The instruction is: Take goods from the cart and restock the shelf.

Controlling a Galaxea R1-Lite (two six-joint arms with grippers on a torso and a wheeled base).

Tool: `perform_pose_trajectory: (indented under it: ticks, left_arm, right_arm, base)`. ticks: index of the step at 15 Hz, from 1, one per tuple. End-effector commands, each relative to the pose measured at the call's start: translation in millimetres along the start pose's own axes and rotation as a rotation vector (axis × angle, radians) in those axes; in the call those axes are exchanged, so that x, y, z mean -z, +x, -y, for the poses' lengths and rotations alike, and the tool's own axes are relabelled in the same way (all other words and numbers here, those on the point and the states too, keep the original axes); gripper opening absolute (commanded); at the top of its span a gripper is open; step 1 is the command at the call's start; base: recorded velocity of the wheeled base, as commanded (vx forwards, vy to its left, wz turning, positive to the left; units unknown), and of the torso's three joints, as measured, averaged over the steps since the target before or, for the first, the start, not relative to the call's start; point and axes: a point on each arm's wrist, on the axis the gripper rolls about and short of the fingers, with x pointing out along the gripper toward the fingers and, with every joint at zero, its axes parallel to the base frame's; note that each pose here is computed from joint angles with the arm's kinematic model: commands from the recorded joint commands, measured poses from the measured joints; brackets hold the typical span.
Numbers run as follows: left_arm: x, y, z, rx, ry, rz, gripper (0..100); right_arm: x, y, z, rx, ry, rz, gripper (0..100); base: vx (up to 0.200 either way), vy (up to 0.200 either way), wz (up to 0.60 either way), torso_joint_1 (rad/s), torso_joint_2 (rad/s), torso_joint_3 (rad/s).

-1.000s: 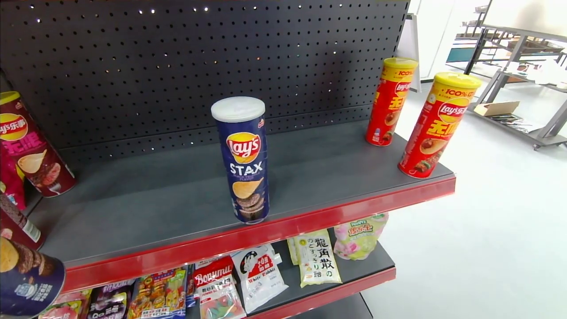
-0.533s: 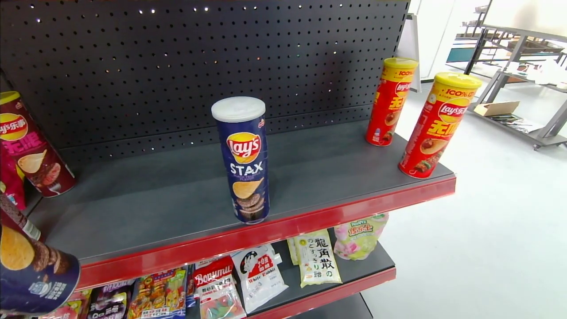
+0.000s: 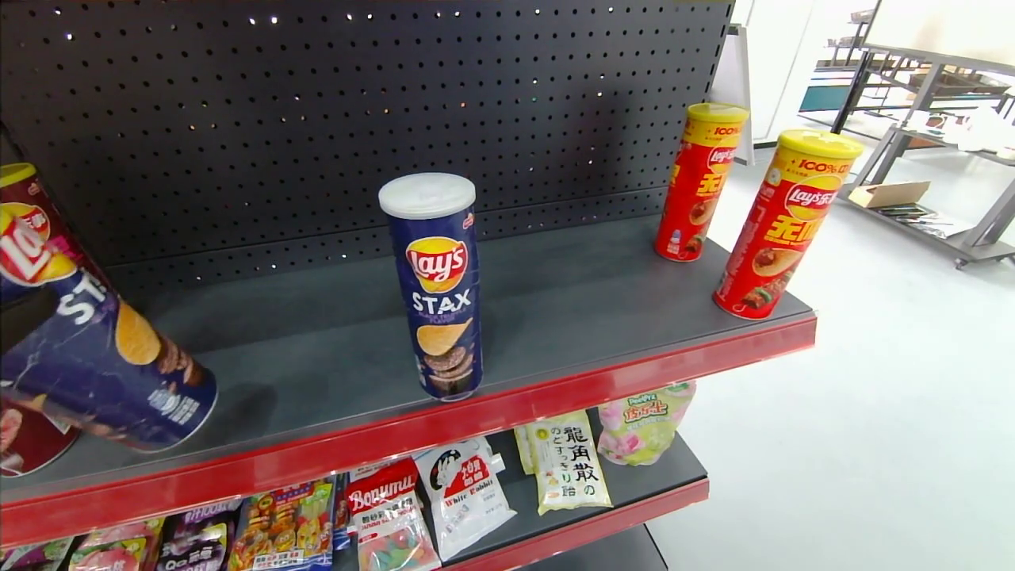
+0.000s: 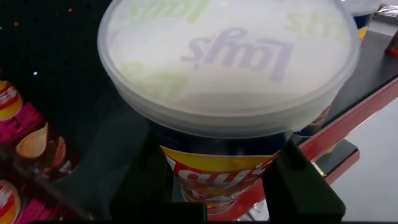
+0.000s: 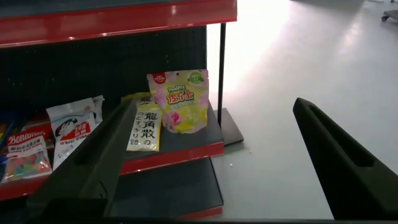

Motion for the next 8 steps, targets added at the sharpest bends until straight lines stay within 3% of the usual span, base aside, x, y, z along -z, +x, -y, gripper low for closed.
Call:
perform_pose_trajectory:
  ticks: [1,3,6,8]
  left_arm:
    - [8.4,54.4,-8.5,0.061,-0.023,-0.075,0]
    - [3.9,86.5,-11.1,0.12,-0.027,-0.069,0]
    - [7.8,125.4,-16.1,0.142,-0.047,-0.075,0]
    - [15.9,144.4,-9.2,0.182,-0.05,-0.092,0]
  right_arm:
    - [0.0,0.0,0.0,-0.001,0.0,0.001,100]
    - [0.0,0.0,0.0,-0.001,0.0,0.001,100]
    - [0.0,0.0,0.0,-0.001,0.0,0.001,100]
    - [0.0,0.0,0.0,-0.001,0.0,0.001,100]
  base:
    - [0.0,0.0,0.0,0.0,0.0,0.0]
    - [0.0,0.0,0.0,0.0,0.0,0.0]
    - [0.0,0.0,0.0,0.0,0.0,0.0]
    - [0.0,0.0,0.0,0.0,0.0,0.0]
